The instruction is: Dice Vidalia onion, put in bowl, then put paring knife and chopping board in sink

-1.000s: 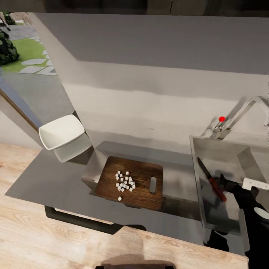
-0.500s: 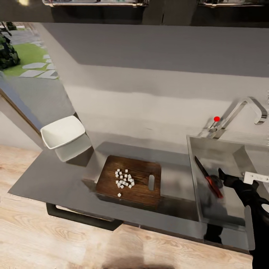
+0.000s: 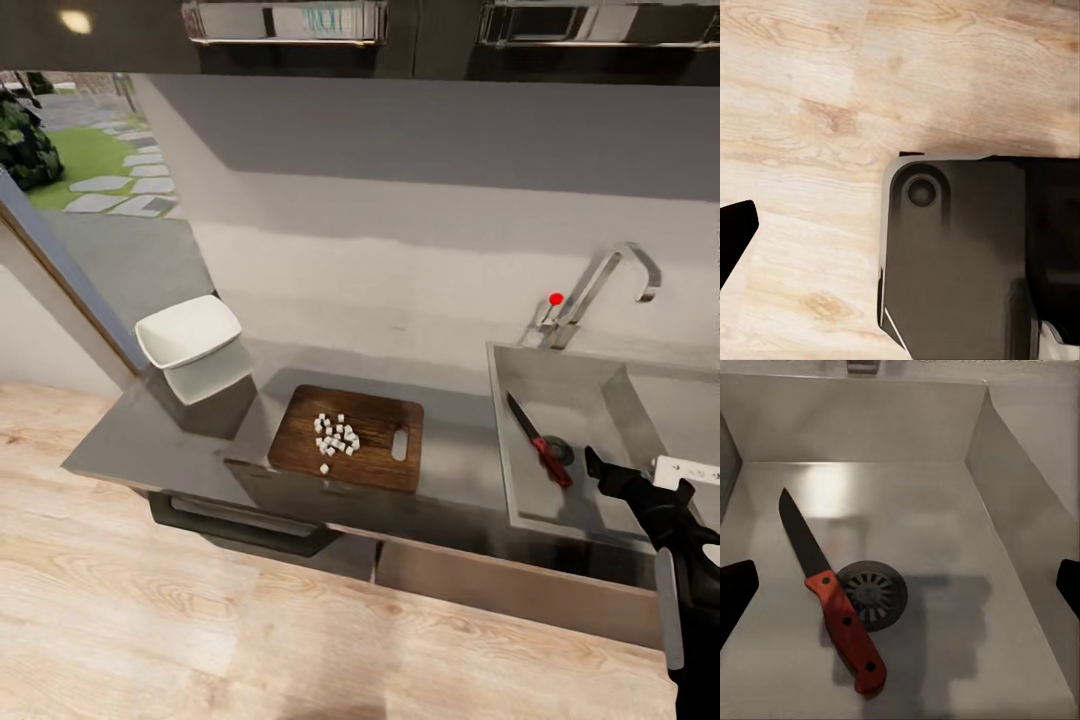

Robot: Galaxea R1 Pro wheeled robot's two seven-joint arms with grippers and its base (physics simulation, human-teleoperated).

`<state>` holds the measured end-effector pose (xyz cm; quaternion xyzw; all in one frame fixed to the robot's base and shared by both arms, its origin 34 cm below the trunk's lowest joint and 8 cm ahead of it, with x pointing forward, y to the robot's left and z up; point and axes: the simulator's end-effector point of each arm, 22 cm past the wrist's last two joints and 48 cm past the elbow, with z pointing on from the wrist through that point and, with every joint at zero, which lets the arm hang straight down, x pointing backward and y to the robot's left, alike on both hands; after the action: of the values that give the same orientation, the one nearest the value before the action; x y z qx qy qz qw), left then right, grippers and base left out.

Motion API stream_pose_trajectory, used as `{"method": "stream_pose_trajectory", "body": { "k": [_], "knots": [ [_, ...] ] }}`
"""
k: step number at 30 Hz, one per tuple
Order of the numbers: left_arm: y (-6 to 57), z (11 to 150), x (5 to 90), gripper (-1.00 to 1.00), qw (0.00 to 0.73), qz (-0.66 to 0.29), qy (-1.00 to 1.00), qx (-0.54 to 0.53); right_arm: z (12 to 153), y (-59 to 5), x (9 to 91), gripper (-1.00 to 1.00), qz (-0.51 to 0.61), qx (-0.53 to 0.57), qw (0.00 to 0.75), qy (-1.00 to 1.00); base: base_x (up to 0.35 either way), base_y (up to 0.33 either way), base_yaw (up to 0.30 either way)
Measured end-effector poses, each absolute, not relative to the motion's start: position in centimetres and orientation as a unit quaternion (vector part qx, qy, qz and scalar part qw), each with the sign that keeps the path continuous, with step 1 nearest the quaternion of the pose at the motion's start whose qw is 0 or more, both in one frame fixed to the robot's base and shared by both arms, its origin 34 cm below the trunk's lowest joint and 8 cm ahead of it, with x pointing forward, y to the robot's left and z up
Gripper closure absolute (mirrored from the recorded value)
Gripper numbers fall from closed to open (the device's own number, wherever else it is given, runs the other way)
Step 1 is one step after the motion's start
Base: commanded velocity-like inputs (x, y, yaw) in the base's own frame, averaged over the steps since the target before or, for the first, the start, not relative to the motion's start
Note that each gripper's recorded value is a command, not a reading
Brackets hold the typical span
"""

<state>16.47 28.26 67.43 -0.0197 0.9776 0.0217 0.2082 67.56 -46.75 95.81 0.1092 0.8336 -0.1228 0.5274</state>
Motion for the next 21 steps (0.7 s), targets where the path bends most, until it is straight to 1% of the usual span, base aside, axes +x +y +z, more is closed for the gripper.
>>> {"method": "stream_pose_trajectory", "body": {
  "k": [3,5,21],
  "knots": [
    [28.3,67.5,16.7,-1.00,0.211,0.022,0.977,-0.020,96.1,-46.7,67.6,-1.00,-0.122,0.109,0.530,0.832,-0.009,0.057,0.000],
    [28.3,67.5,16.8,-1.00,0.213,0.022,0.977,-0.020,96.2,-46.7,67.6,-1.00,-0.122,0.109,0.531,0.832,-0.002,0.194,0.000],
    [28.2,67.7,17.6,-1.00,0.225,0.021,0.974,-0.020,97.0,-45.7,67.6,-1.00,-0.111,0.118,0.538,0.827,0.000,0.307,0.000]
  ]
}}
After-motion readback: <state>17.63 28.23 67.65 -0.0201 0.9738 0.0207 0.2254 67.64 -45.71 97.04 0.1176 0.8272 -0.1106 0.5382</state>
